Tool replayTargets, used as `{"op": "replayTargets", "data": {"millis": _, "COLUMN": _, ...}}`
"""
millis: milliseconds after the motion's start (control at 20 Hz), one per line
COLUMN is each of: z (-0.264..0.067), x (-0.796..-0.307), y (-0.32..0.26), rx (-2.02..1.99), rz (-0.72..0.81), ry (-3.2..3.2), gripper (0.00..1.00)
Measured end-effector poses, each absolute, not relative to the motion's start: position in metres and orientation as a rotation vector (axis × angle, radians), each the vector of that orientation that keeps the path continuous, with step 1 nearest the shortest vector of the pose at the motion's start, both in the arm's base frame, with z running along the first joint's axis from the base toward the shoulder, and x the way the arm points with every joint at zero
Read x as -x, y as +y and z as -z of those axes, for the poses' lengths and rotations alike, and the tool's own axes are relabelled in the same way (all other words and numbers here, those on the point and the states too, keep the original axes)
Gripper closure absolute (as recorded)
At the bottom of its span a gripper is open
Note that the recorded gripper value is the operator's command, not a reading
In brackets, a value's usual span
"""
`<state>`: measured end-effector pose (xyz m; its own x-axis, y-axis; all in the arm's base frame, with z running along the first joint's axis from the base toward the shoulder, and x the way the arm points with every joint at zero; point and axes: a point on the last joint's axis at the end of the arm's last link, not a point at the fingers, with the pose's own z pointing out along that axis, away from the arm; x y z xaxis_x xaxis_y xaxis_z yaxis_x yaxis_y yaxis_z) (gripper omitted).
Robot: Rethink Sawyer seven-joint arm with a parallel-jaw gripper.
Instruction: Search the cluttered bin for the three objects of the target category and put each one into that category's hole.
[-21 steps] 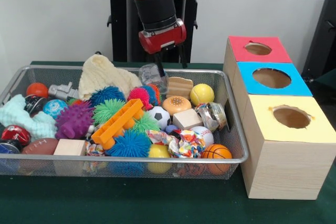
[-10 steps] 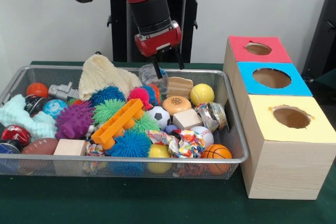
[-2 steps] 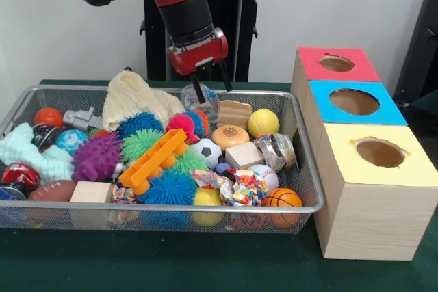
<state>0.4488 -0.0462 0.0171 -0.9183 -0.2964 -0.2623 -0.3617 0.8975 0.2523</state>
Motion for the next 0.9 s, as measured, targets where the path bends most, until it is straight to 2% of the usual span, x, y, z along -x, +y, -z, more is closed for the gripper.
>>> {"op": "replayTargets", "data": {"millis": 900, "z": -0.0168, "x": -0.4483, "y": -0.0474, "rx": 0.511, "rz": -0.435, "ry": 2.844, "gripper": 1.0}}
